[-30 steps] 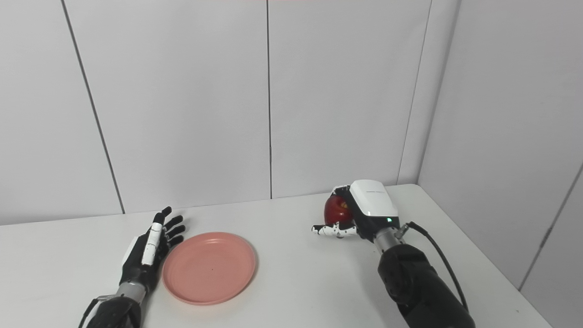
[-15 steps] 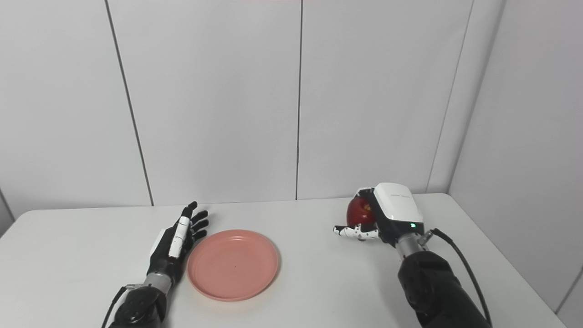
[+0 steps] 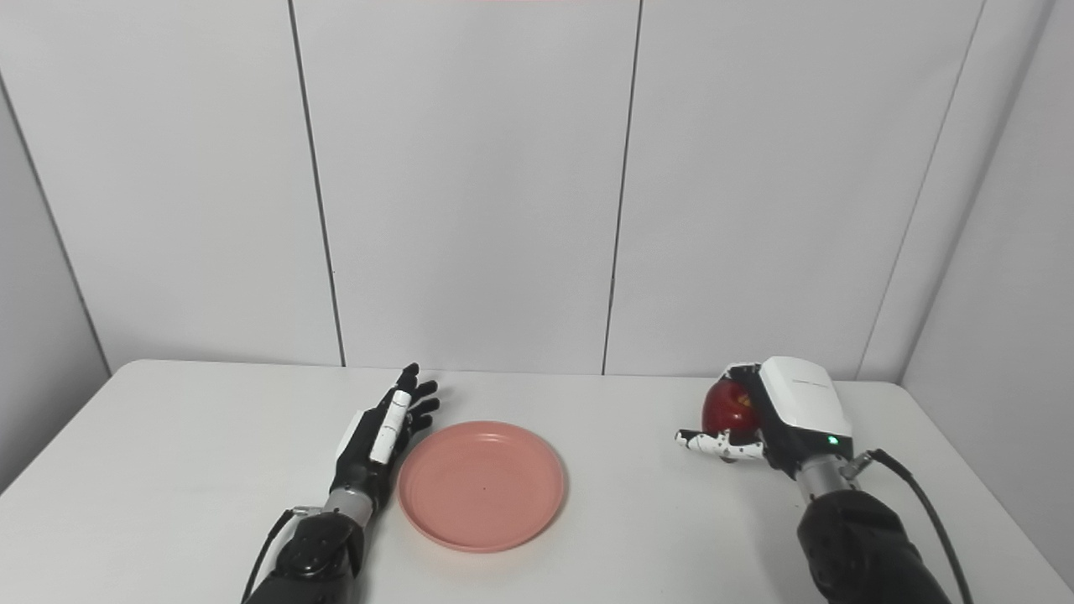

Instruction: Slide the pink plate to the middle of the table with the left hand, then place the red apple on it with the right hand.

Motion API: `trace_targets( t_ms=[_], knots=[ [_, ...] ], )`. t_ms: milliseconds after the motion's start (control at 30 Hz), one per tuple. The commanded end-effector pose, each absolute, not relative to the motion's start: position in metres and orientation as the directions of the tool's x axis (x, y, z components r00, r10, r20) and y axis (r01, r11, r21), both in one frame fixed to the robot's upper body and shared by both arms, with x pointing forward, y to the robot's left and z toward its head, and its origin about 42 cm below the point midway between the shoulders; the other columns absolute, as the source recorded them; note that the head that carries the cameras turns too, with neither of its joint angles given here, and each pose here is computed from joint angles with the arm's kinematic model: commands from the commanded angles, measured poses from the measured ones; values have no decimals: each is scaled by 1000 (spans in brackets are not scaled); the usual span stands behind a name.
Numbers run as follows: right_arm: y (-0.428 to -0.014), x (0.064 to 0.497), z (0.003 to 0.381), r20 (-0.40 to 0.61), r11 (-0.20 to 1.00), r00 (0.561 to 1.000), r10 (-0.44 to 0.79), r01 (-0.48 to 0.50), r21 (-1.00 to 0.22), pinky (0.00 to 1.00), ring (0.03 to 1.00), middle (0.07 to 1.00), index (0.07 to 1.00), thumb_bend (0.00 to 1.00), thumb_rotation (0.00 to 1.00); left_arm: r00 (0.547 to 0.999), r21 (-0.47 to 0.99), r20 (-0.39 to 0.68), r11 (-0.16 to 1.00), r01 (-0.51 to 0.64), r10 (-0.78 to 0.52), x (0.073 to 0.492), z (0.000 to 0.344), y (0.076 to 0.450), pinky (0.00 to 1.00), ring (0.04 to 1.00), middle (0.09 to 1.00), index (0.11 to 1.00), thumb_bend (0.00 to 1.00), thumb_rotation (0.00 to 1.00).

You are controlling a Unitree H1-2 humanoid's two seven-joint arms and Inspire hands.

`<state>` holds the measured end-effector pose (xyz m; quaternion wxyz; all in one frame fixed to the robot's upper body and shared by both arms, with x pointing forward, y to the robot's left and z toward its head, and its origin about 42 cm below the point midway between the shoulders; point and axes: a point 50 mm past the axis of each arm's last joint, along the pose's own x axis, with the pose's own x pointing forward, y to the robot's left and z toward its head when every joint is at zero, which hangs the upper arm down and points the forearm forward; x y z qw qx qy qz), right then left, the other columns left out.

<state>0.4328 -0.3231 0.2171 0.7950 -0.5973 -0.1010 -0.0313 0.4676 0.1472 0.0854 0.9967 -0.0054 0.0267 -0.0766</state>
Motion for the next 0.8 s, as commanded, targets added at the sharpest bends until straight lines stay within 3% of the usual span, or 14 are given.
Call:
trace_targets(
  t_ms=[0,400,633,767],
  knots=[
    [-323,445,258,315,281,943,109,274,-920,108,168,251,375,486,389,957,-21,-260,992,127,-128,435,33,155,895,874,889,950,795,923],
    [-298,450,270,328,283,932,154,277,-918,109,167,250,378,501,342,956,-17,-265,992,125,-125,435,33,153,896,873,886,946,786,929],
    [-280,456,275,326,287,928,182,267,-920,97,152,230,339,507,385,956,-17,-265,992,122,-122,435,33,153,884,864,886,935,784,921],
    [-269,458,278,324,288,925,201,260,-922,107,166,247,375,507,401,956,-20,-267,992,123,-124,436,34,153,890,864,886,937,788,919]
  ],
)
